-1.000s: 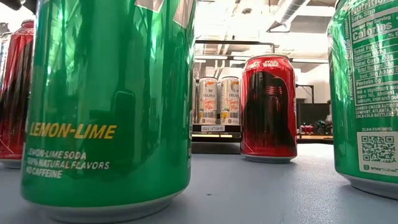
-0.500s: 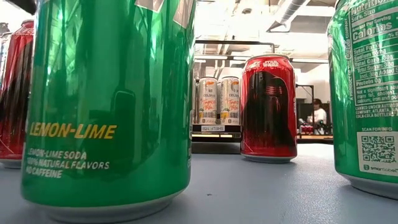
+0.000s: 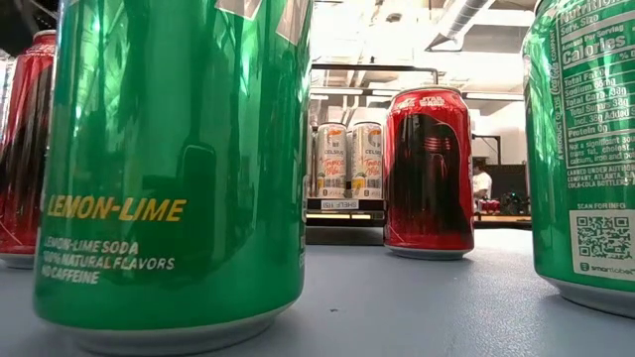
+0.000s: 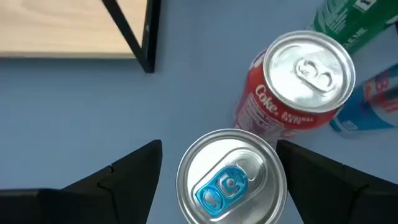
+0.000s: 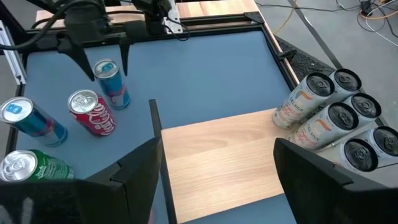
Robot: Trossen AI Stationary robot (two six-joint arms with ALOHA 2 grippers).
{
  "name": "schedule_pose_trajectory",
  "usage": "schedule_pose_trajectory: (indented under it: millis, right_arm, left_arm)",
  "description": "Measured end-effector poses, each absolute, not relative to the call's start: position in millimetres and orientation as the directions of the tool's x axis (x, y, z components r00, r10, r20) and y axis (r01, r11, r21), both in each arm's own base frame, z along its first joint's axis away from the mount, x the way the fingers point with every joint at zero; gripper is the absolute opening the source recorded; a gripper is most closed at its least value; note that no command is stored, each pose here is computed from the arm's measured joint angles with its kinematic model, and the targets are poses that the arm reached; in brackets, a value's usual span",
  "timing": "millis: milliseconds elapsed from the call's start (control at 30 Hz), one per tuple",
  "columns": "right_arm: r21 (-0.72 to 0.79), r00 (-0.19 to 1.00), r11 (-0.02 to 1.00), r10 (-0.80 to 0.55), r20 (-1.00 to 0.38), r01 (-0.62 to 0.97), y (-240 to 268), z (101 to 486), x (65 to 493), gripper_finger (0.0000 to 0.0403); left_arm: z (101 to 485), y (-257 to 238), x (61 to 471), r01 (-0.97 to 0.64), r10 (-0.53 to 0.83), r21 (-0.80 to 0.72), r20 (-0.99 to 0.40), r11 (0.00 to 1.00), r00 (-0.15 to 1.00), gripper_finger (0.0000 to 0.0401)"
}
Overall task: Place canned beverage on shelf
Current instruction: Put the top left blue soda can on the shelf
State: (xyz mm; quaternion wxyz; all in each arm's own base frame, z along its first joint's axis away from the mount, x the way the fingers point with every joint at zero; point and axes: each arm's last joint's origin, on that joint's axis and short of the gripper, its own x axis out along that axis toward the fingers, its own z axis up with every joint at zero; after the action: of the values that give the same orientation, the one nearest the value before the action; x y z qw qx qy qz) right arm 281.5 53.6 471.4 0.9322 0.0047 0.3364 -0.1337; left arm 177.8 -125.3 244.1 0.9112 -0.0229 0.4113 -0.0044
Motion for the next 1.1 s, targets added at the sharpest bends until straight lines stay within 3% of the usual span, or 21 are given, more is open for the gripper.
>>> schedule_pose_trajectory:
  millis: [233,433,733,1100]
  right_arm:
    - [-0.084,0.735,0.964,-0.247,-0.632,0.252,54,471,281,0.0296]
    - [-0.085,0.735,0.964,-0.247,-0.631,0.251,54,471,281,0.0296]
    - [-0.128,0.740,0.969,-0.245,-0.627,0.212,53,473,279,0.0296]
    - [-0.226,0.757,0.963,-0.258,-0.601,0.149,42,481,270,0.0296]
  left_arm:
    - [241,-124,173,-0.075,0.016,-0.041,-0.770,0.996,0.637,0.0286]
    - [240,-124,171,-0.064,-0.015,-0.068,-0.794,0.996,0.608,0.0225]
    - [248,-127,173,0.024,-0.083,-0.086,-0.800,0.996,0.594,0.0225]
    - [313,-112,193,0.211,-0.138,0.009,-0.728,0.977,0.672,0.0225]
